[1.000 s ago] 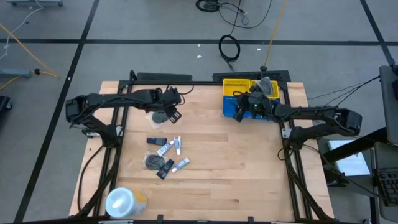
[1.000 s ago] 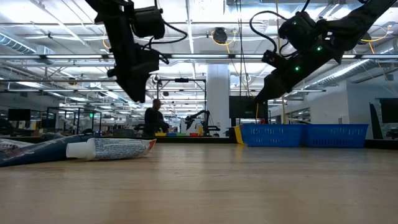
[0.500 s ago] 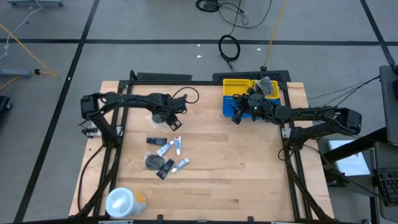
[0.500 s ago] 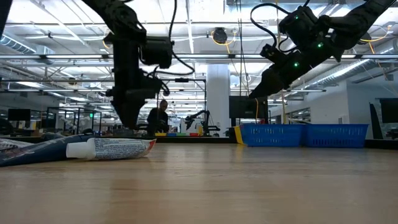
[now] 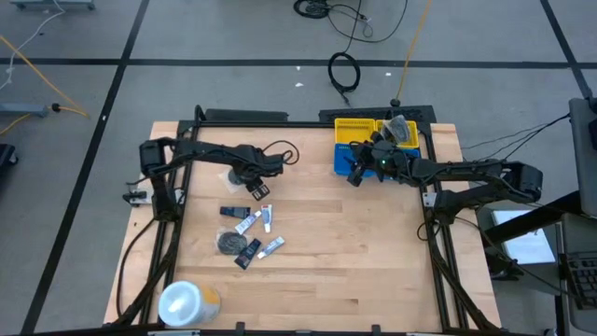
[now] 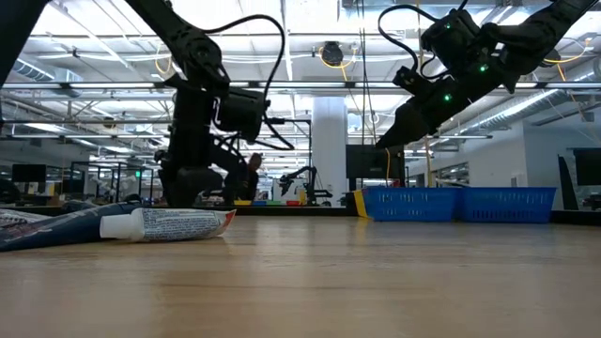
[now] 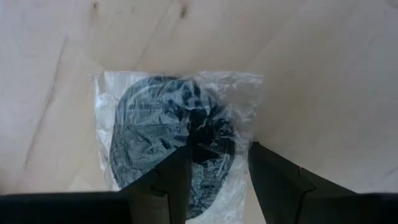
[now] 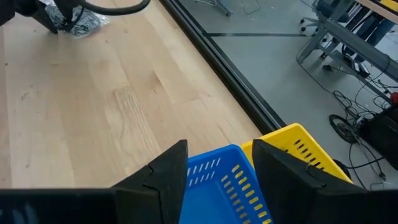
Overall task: Pick & Place Travel size toiletries
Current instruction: Put the black hairbrush into the right yellow basket
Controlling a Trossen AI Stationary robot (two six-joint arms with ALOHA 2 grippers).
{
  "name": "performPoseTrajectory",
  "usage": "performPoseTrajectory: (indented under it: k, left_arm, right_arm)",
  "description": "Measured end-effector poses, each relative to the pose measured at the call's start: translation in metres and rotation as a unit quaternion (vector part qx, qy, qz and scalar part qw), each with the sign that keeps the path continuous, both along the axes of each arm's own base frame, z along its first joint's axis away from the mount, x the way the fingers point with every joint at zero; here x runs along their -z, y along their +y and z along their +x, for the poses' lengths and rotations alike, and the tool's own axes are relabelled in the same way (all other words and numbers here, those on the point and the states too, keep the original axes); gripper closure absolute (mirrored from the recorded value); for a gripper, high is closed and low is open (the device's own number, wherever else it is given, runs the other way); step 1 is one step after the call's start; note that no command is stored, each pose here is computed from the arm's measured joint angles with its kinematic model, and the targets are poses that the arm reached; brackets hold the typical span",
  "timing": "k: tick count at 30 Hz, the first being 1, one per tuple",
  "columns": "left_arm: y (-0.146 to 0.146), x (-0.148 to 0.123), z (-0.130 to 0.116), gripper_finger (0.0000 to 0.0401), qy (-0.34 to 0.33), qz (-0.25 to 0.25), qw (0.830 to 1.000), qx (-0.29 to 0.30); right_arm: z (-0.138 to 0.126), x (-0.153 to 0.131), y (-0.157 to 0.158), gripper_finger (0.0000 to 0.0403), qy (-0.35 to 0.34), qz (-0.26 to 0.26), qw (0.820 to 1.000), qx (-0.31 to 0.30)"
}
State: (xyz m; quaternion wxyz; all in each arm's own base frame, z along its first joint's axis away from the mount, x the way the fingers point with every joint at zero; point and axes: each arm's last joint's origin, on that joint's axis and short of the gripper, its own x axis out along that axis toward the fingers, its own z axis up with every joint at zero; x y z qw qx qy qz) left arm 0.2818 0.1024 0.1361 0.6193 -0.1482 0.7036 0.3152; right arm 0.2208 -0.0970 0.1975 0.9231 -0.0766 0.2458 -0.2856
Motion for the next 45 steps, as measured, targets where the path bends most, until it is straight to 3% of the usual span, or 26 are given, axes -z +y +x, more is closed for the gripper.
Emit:
performPoseTrajectory:
  k: [5, 12, 21, 30, 35, 40, 45]
  left_arm:
    - [0.000, 0.010, 0.002, 0.0259, 0.016, -0.001, 1.000, 0.000]
    - [0.001, 0.012, -0.002, 0.0386, 0.040, 0.005, 0.999, 0.014]
    - [-0.003, 0.001, -0.004, 0.0400, 0.033, 0.034, 0.999, 0.019]
    - [-0.017, -0.062, -0.006, 0.0400, -0.108, 0.090, 0.989, 0.047]
    - [-0.027, -0.105, -0.009, 0.0400, -0.228, 0.132, 0.961, 0.087]
    - [-0.034, -0.142, -0.009, 0.0400, -0.347, 0.157, 0.913, 0.149]
    - [-0.039, -0.163, -0.005, 0.0401, -0.436, 0.133, 0.860, 0.230]
  right_arm:
    - [0.000, 0.000, 0.000, 0.0234, 0.000, 0.000, 1.000, 0.000]
    - [0.000, 0.000, 0.000, 0.0236, -0.002, 0.003, 1.000, 0.001]
    - [0.000, 0.000, 0.000, 0.0239, -0.003, 0.005, 1.000, 0.002]
    - [0.000, 0.000, 0.000, 0.0241, -0.003, 0.004, 1.000, 0.002]
    - [0.000, 0.000, 0.000, 0.0241, -0.008, 0.010, 1.000, 0.005]
    - [0.001, -0.001, 0.000, 0.0242, -0.015, 0.007, 1.000, 0.004]
    - [0.003, -0.006, 0.000, 0.0241, -0.041, -0.004, 0.999, 0.000]
